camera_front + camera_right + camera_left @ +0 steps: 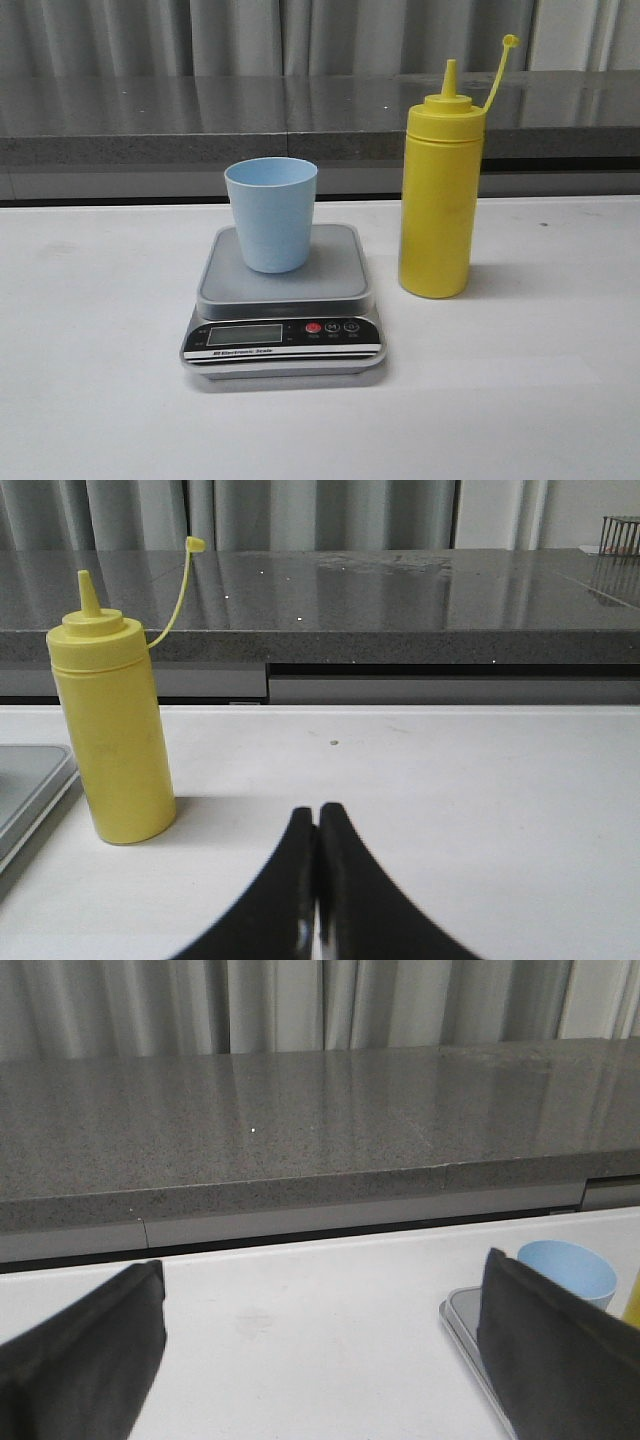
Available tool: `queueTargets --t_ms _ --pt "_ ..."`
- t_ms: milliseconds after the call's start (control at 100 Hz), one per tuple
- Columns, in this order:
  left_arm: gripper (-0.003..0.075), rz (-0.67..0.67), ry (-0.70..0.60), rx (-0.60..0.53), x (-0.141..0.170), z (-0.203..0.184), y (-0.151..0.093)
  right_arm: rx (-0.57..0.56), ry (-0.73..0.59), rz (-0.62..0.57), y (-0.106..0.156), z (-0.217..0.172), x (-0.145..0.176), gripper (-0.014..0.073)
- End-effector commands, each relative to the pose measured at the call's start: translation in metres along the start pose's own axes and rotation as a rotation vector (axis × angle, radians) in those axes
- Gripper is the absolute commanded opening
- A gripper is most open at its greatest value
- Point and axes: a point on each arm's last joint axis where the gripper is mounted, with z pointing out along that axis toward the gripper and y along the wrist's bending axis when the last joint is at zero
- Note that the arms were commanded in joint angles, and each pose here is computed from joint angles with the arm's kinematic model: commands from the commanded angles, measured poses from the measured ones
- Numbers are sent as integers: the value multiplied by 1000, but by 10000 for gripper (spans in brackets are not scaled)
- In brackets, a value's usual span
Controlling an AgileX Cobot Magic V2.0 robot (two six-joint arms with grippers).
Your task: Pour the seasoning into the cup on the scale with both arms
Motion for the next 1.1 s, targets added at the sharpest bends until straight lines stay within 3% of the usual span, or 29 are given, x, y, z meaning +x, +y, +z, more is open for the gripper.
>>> queueTargets --t_ms 0,260,360,500,750,1090 --pt "607 -6 -96 0 -7 -8 0 -11 -123 -9 1 -3 -16 -66" --pt "606 -5 -61 -2 9 -6 1 -11 -123 -9 1 -3 -16 -66" --pt "559 -5 -52 -2 13 -5 1 -11 -123 -9 1 -3 -16 -66" --pt "387 2 -50 -2 13 -5 1 -11 -123 -9 1 -3 -16 -66" --pt "-19 -5 -50 -2 13 -5 1 -11 -123 -9 1 -3 -16 -66" --pt "-20 2 -50 -2 13 -5 1 -11 -123 -9 1 -3 -16 -66"
